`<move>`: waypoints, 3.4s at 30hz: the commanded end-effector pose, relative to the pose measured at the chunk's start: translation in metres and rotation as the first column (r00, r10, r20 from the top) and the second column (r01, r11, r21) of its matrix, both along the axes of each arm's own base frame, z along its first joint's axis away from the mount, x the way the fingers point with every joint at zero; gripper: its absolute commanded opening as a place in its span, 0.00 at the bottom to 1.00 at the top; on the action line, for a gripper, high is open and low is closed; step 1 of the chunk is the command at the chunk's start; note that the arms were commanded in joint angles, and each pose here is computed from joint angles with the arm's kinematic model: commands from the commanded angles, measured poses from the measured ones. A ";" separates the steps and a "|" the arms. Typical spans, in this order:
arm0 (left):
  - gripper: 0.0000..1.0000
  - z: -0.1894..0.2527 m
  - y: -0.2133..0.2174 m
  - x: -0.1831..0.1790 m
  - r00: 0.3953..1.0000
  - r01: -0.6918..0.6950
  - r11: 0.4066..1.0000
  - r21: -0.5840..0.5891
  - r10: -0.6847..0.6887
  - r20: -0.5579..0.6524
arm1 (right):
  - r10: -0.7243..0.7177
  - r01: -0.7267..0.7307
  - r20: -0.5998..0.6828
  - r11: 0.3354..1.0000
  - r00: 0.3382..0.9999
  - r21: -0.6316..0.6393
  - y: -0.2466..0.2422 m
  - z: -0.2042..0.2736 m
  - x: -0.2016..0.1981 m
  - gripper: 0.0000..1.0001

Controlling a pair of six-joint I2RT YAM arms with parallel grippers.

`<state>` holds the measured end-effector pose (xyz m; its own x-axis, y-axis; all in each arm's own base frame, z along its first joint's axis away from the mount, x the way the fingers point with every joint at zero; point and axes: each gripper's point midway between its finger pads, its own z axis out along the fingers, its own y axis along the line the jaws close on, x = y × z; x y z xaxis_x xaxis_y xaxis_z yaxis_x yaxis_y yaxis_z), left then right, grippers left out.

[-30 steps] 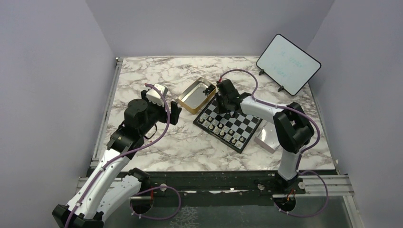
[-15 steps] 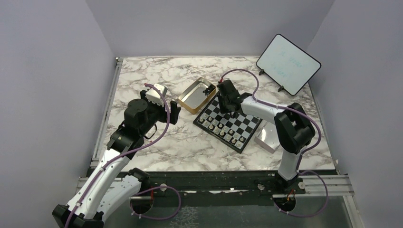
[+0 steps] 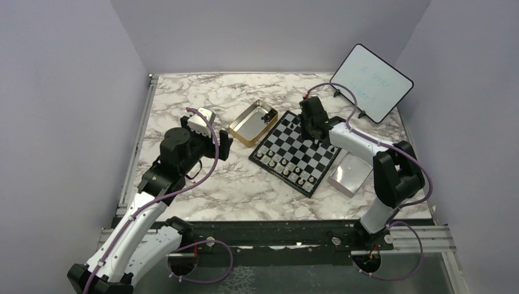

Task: Set up the chess pieces on the board
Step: Pick up the chess piece from the chessboard, then place the chess piece on the chessboard.

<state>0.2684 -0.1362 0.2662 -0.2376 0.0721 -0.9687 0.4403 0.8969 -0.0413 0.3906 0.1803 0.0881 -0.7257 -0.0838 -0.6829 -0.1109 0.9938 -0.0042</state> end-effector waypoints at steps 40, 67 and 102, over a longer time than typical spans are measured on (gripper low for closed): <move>0.99 0.003 0.003 -0.001 1.000 -0.014 1.000 0.005 0.013 0.022 | -0.202 0.202 -0.117 0.979 0.972 -0.013 -0.099 -0.033 -0.018 0.09; 0.99 0.003 0.002 -0.001 1.000 -0.010 1.000 0.004 0.010 0.024 | -0.201 0.201 -0.132 0.980 0.971 -0.012 -0.098 -0.045 -0.020 0.13; 0.96 -0.033 -0.024 0.064 0.982 -0.060 0.996 0.072 0.072 -0.177 | -0.038 0.030 0.031 0.971 0.999 0.237 -0.061 0.066 -0.035 0.79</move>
